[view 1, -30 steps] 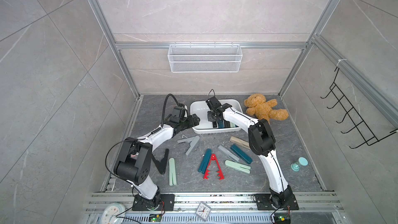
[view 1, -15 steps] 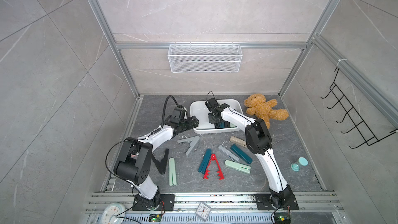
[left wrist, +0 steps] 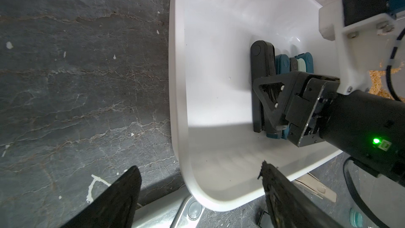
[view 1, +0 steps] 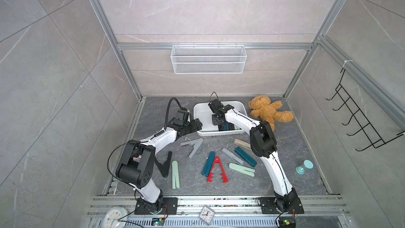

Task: Put the pruning pliers into the storage box
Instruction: Place the pruning pliers in the storage box.

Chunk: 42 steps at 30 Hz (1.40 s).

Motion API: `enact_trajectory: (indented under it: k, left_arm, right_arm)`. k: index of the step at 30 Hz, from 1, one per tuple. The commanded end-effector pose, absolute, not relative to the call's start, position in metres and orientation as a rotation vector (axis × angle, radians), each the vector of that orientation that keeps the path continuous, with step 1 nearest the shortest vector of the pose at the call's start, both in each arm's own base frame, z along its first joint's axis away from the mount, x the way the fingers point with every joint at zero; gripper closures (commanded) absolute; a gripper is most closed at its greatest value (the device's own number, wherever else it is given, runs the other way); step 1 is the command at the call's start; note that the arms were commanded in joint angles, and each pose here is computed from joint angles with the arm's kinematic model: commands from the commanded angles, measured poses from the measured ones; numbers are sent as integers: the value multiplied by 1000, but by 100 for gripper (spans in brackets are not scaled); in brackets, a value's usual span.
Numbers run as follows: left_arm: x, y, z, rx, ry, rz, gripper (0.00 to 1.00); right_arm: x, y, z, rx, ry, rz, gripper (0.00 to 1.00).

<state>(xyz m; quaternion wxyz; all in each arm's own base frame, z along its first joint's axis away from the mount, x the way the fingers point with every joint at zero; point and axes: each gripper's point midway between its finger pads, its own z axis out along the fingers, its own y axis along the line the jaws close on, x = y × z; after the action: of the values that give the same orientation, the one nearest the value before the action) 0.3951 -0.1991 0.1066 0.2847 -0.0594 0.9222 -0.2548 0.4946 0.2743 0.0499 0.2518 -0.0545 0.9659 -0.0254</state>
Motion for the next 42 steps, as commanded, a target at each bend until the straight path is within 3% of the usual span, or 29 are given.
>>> enact_trajectory:
  k: [1, 10, 20, 42]
  left_arm:
    - [397, -201, 130, -118, 2408, -679, 12]
    - [397, -199, 132, -127, 2398, -673, 10]
    - [393, -194, 132, -141, 2391, -650, 9]
    - [392, -194, 131, -146, 2395, -654, 8]
  right_arm:
    - [496, 282, 100, -126, 2534, -7, 49]
    - [494, 310, 102, -153, 2517, 159, 45]
    - [502, 333, 68, -210, 2579, 260, 42]
    - [498, 297, 45, -118, 2660, 85, 37]
